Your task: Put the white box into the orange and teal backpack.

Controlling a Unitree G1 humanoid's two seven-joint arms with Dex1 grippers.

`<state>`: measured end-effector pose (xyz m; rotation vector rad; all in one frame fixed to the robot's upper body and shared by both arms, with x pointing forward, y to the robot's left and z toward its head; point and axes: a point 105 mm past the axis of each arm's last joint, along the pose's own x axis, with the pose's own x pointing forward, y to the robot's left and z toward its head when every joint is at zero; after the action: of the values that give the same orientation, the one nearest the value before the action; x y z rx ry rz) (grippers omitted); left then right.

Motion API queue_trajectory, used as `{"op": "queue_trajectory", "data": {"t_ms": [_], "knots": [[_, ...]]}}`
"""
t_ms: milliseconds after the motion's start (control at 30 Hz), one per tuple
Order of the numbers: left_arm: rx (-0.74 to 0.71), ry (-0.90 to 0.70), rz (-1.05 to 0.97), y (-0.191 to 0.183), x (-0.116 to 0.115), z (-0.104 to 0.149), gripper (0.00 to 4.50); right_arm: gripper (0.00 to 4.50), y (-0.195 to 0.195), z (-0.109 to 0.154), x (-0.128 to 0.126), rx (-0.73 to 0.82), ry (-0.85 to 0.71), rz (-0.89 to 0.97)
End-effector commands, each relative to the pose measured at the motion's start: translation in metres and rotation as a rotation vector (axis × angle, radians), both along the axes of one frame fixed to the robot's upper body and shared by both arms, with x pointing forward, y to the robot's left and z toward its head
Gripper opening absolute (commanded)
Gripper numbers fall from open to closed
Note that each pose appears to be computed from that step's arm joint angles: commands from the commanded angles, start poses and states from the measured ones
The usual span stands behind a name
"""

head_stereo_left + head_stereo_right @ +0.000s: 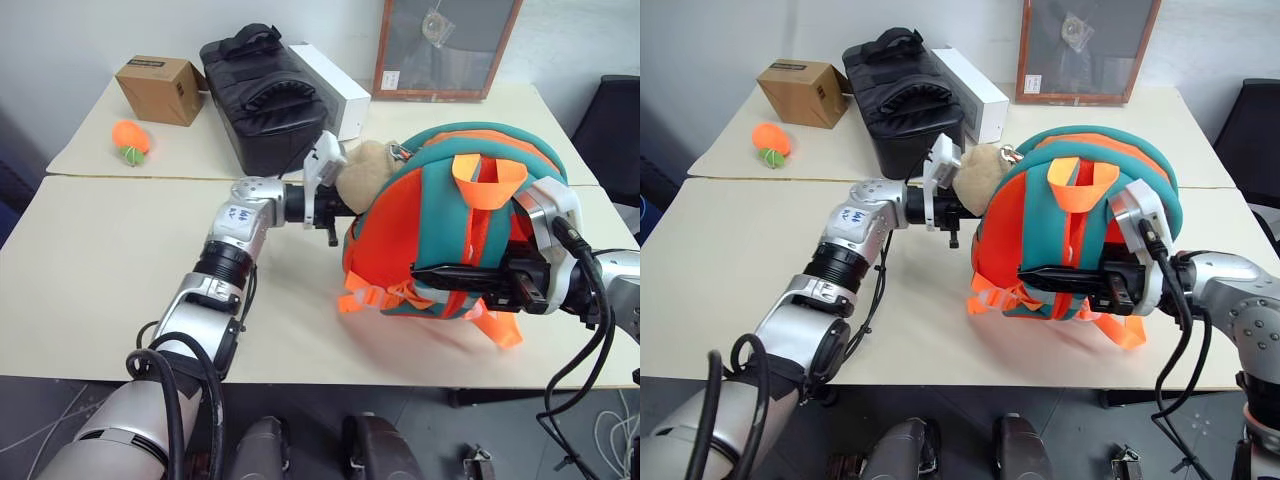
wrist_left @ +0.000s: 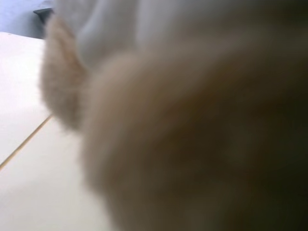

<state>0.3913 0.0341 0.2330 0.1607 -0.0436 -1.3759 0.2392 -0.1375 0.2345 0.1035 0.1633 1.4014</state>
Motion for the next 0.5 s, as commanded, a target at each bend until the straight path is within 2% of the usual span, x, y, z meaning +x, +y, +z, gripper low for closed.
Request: {"op": "queue_trajectory", "data": {"t_ms": [33,133,233,367,500], "knots": [[-0.041,-0.109,0.019,0.028,-0.006,0.038,0.08,0.0,0.001,0.005,-0.001,0.016,-0.037,0.006],[-0.007,-0.11,-0.007,0.063,-0.027,0.046,0.08,0.0,0.001,0.003,0.004,0.02,-0.043,-0.018],[0.031,-0.08,-0.01,0.09,-0.046,0.05,0.63,0.0,0.002,0.002,0.01,0.019,-0.053,-0.042],[0.057,-0.09,-0.046,0.103,-0.078,0.066,1.87,0.0,0.002,0.001,0.011,0.016,-0.055,-0.034],[0.099,-0.181,-0.041,0.079,-0.078,0.07,3.11,0.0,0.003,0.003,0.009,0.016,-0.054,-0.017]]}}
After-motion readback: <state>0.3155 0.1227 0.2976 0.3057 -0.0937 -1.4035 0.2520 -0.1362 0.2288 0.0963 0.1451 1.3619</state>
